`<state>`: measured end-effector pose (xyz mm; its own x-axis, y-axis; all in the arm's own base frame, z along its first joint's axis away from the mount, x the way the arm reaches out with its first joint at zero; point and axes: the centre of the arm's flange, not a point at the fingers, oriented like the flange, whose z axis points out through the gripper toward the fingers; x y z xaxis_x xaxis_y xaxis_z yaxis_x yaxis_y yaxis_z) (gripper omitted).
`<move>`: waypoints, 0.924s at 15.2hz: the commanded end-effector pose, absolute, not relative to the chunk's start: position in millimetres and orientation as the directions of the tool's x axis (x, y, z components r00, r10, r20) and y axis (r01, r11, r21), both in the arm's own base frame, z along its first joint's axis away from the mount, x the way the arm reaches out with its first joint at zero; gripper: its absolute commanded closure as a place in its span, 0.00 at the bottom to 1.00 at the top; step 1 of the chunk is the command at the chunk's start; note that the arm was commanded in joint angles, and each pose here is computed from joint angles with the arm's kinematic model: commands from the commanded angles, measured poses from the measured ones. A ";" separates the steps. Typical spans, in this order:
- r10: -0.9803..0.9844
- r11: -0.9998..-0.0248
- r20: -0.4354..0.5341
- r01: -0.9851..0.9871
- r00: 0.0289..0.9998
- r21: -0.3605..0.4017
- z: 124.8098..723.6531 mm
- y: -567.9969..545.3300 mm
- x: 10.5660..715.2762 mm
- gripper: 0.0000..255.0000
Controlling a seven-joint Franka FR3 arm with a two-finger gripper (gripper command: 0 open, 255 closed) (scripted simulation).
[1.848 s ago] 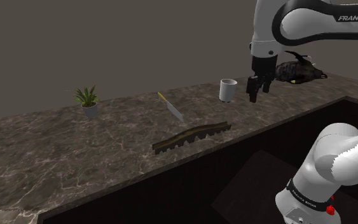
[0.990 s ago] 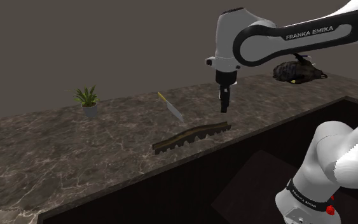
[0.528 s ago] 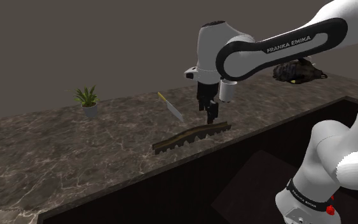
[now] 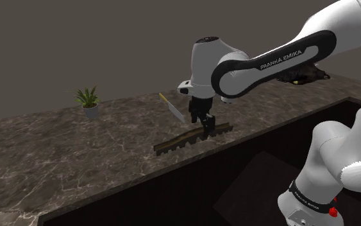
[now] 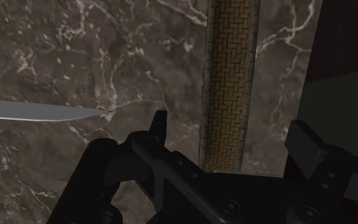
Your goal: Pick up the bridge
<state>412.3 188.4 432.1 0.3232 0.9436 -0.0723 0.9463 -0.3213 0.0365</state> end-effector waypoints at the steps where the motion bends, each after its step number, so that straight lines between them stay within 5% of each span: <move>1: 0.944 -0.320 -0.072 0.947 0.322 0.037 421.6 190.0 413.4 0.00; 4: 0.944 -0.320 -0.072 0.947 0.322 0.037 418.6 190.0 413.4 0.00; 5: 0.944 -0.320 -0.072 0.947 0.322 0.037 418.7 189.8 413.4 1.00; 14: 0.944 -0.320 -0.072 0.947 0.322 0.037 418.6 190.0 413.4 1.00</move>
